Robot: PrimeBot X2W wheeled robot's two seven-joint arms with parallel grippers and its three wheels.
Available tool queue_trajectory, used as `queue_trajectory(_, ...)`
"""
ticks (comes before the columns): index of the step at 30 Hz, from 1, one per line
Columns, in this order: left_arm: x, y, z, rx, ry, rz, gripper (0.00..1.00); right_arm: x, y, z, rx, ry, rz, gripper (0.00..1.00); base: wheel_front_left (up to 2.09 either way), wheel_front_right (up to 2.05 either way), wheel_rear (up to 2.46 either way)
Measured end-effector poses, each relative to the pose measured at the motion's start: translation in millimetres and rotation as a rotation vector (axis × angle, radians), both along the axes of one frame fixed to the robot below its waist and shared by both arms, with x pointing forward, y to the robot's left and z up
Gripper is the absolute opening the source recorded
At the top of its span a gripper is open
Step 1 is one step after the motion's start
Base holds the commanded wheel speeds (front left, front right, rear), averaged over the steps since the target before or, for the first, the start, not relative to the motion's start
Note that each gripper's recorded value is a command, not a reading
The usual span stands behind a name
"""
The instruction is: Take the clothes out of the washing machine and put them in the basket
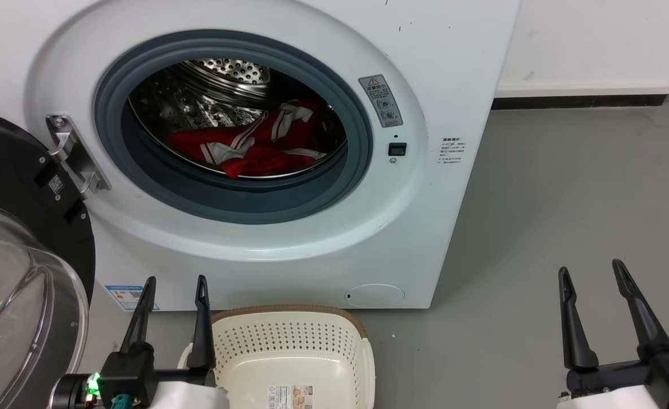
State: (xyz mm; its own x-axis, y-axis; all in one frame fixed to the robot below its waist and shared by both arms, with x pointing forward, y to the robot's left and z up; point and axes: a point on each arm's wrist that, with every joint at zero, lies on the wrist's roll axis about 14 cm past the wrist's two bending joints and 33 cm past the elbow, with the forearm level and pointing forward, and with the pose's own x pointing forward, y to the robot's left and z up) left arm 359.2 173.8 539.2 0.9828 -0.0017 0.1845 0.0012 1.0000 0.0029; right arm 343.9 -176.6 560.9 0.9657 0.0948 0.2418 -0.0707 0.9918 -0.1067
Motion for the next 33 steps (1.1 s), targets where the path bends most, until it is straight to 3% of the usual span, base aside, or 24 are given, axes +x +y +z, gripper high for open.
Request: queue_trajectory(33, -4, 2, -9, -0.012, 0.028, 0.012, 1.00, -3, -4, -11, 0.053, 0.033, -0.006, 1.00, 0.00, 0.00, 0.00)
